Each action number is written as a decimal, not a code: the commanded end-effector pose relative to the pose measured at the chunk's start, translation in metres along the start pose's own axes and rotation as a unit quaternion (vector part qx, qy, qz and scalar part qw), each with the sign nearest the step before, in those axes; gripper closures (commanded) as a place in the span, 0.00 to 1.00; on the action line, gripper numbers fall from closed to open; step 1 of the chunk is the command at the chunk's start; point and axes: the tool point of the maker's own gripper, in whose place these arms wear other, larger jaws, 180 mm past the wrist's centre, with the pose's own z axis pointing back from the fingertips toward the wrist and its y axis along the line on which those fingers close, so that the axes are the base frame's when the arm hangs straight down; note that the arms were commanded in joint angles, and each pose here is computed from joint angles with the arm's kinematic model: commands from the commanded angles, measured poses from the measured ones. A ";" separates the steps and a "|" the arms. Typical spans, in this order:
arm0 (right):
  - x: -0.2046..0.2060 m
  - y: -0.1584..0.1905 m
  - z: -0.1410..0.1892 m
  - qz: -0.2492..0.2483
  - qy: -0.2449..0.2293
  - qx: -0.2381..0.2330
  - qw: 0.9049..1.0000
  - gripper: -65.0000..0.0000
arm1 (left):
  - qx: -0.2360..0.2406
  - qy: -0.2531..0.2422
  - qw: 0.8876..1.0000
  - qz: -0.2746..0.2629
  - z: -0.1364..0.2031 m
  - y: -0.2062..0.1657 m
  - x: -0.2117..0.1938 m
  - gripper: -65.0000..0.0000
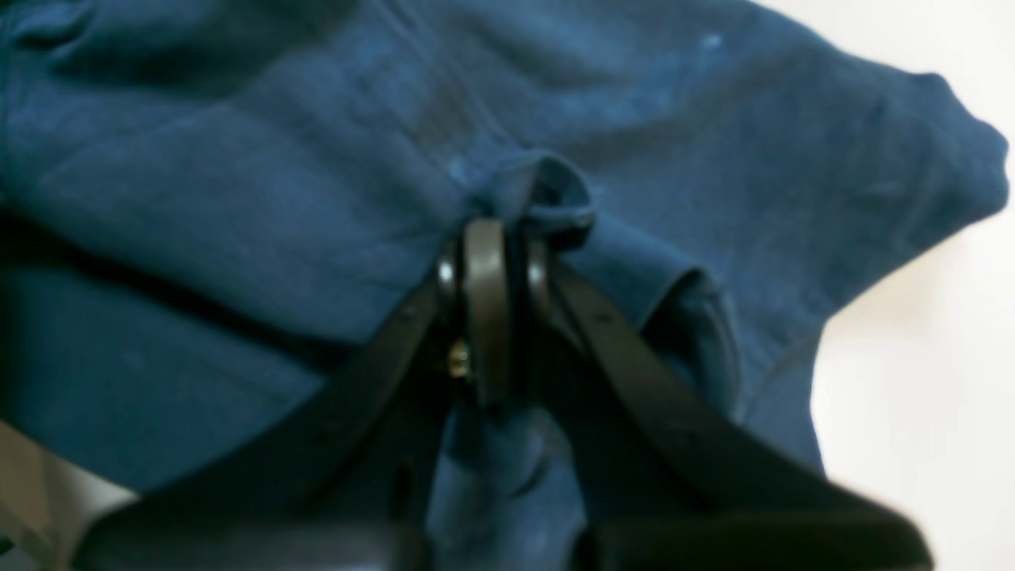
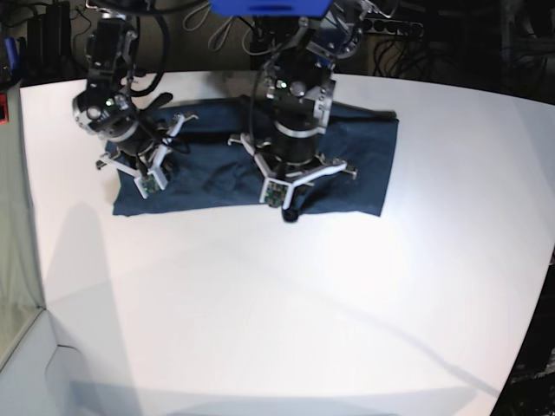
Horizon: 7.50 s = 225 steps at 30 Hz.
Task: Layout the t-shirt on the table in an organized manner, then fold the t-shirt properly
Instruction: 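Grasp the strip's middle with the left gripper and fold it toward the right gripper, then regrasp the folded strip ends with both grippers and press them together, then lift the strip end with the right gripper and fold it over onto the bundle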
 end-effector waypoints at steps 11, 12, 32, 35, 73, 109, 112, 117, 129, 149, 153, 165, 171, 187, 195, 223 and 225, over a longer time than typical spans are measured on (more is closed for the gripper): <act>-0.004 0.000 0.001 0.010 0.014 0.002 1.000 1.00 | -0.005 0.020 1.000 0.001 0.003 -0.007 0.000 0.79; -0.004 0.000 0.001 0.010 0.014 0.002 1.000 1.00 | -0.011 0.018 1.000 -0.004 0.005 -0.012 0.001 0.69; -0.005 -0.005 0.003 0.016 0.016 -0.003 1.000 1.00 | 0.024 -0.047 0.998 0.025 0.044 0.055 0.030 0.36; -0.005 -0.005 0.003 0.015 0.015 -0.002 1.000 1.00 | 0.017 -0.032 0.998 0.051 0.040 0.061 0.022 0.36; -0.001 -0.008 0.005 0.019 0.012 -0.007 1.000 0.59 | -0.013 0.018 0.999 0.048 0.021 0.112 -0.011 0.36; -0.014 -0.068 0.027 -0.044 0.070 -0.088 0.993 0.33 | -0.045 0.107 0.991 0.064 -0.004 0.106 -0.076 0.36; -0.020 -0.065 0.023 -0.048 0.078 -0.081 0.993 0.33 | -0.046 0.115 0.990 0.065 -0.001 0.104 -0.083 0.36; -0.037 -0.056 0.004 -0.068 0.104 -0.052 0.991 0.33 | -0.047 0.116 0.990 0.065 0.000 0.103 -0.084 0.36; -0.039 -0.051 -0.006 -0.077 0.109 -0.038 0.990 0.39 | -0.045 0.115 0.990 0.066 0.000 0.105 -0.083 0.36; -0.028 -0.064 -0.004 -0.068 0.099 -0.051 0.991 1.00 | 0.023 0.010 0.992 0.120 0.015 0.156 -0.008 0.36; -0.006 -0.071 0.009 -0.056 0.068 -0.073 0.993 1.00 | 0.054 0.039 0.989 0.133 0.012 0.178 -0.033 0.36; 0.056 -0.060 0.050 -0.042 -0.025 -0.117 0.992 1.00 | 0.048 0.117 0.981 0.150 -0.006 0.170 -0.091 0.36; 0.071 -0.042 0.060 -0.027 -0.049 -0.112 0.992 1.00 | 0.048 0.120 0.980 0.150 -0.007 0.170 -0.093 0.36; 0.146 0.090 0.054 0.107 -0.133 0.037 0.985 1.00 | 0.049 0.129 0.979 0.148 -0.005 0.169 -0.098 0.36; 0.175 0.178 0.064 0.196 -0.181 0.133 0.955 1.00 | 0.051 0.129 0.979 0.148 -0.005 0.170 -0.098 0.36; 0.189 0.211 0.035 0.257 -0.164 0.176 0.936 1.00 | 0.099 0.133 0.974 0.157 0.026 0.204 -0.114 0.36; 0.197 0.210 0.042 0.258 -0.178 0.171 0.934 1.00 | 0.097 0.141 0.973 0.158 0.024 0.202 -0.120 0.36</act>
